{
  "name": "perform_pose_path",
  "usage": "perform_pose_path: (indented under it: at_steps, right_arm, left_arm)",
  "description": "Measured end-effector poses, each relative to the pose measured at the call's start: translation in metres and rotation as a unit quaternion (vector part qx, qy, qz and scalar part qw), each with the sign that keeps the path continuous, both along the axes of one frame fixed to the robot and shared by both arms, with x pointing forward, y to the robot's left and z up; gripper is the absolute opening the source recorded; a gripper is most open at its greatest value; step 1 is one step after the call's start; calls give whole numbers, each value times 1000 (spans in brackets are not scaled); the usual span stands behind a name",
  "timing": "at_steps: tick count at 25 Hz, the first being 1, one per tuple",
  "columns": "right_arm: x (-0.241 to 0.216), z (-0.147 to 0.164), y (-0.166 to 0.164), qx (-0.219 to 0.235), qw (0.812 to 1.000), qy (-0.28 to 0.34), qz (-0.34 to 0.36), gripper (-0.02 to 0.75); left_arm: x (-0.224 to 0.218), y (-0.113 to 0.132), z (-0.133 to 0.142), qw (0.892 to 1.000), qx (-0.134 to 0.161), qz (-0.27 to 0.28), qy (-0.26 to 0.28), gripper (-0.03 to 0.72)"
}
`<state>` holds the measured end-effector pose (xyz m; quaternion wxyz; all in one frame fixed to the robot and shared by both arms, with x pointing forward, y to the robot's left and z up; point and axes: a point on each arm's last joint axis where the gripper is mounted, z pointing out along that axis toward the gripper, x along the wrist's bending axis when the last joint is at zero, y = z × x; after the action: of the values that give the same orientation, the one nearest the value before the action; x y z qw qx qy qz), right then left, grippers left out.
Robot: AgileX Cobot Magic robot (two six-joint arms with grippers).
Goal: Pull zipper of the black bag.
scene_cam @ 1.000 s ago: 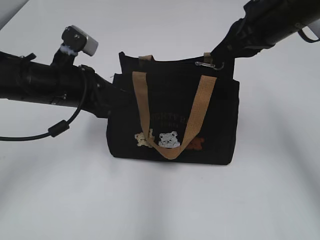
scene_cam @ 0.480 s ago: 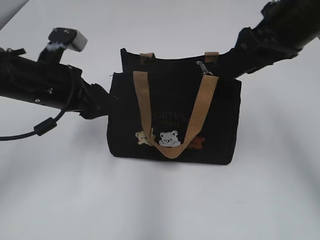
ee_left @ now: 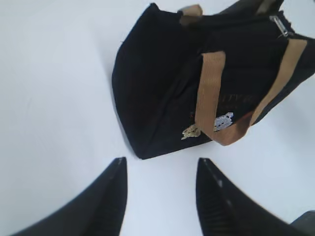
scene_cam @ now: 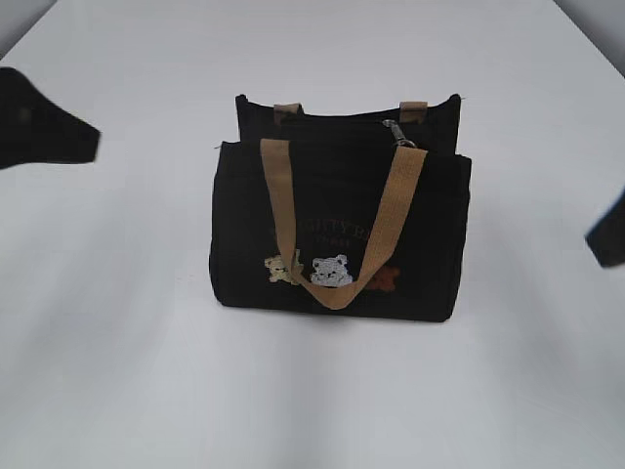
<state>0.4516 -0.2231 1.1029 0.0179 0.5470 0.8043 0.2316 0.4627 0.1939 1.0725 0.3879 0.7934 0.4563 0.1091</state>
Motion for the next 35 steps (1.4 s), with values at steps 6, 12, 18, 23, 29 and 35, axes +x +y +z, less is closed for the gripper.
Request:
perform_pose_path:
  at_steps: [6,12,18,23,29,35]
  right_arm:
    - [-79,-26,-27,-40,999,-13,-24,421]
    - [-144,-47,-48,-53,994,-82,-45,421]
    - [-177,-58,-59,-50,985,-157,-53,420]
    - [-191,-59,-63,-29,971,-229,-62,417]
    - [-203,-58,-66,-18,959,-276,-64,363]
    - [-213,-57,-68,-14,948,-312,-59,328]
  left_arm:
    - [-80,40,35,997,5,72,-40,342]
    - [-166,86,27,987,61,136,-61,334]
    - [-218,112,-6,978,77,166,-101,323]
    - [-234,113,-11,972,18,160,-171,323]
    - [-230,108,-13,975,11,142,-169,323]
    - [-230,108,-13,975,10,140,-170,307]
